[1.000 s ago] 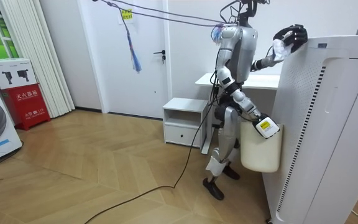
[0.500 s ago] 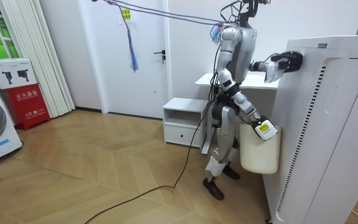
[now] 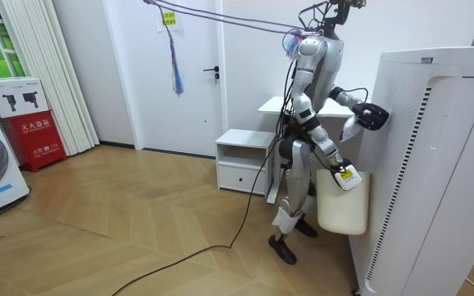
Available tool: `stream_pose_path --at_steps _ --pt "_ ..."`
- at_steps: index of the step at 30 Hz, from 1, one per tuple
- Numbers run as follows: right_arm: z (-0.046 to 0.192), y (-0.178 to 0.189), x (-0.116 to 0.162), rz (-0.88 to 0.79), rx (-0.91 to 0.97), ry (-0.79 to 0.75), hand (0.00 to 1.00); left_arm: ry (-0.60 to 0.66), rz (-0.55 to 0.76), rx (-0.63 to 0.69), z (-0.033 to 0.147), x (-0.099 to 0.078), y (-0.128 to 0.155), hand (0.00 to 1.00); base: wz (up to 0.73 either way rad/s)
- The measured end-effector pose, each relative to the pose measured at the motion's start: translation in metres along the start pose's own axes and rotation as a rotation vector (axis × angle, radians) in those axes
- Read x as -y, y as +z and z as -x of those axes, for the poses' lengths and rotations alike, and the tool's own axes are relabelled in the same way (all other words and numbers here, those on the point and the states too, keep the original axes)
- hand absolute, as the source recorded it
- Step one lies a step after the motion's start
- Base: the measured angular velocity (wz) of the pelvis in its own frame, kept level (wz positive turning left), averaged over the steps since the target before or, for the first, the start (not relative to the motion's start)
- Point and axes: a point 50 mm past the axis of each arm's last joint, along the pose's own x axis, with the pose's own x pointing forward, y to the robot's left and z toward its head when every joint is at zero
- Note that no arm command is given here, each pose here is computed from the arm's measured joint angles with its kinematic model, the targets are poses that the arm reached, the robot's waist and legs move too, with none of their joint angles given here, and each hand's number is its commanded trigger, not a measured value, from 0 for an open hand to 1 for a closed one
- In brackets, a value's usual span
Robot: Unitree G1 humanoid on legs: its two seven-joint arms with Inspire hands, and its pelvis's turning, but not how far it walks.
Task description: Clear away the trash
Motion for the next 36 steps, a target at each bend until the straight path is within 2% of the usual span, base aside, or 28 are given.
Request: stream_pose_path --at_steps 21,31,36 --pt "0.002 -0.012 0.001 -0.019 -0.047 -0.002 1.0 -0.004 0.002 -0.126 0.009 0.004 -0.022 0.0 0.02" --pt "0.002 -0.014 0.002 -0.043 -0.052 -0.005 1.0 -0.003 0.008 -0.138 0.011 0.003 -0.025 0.0 0.0" --pt "0.004 -0.016 0.006 -0.035 -0.058 -0.013 1.0 -0.005 -0.073 -0.208 0.013 0.003 -0.03 0.0 0.0"
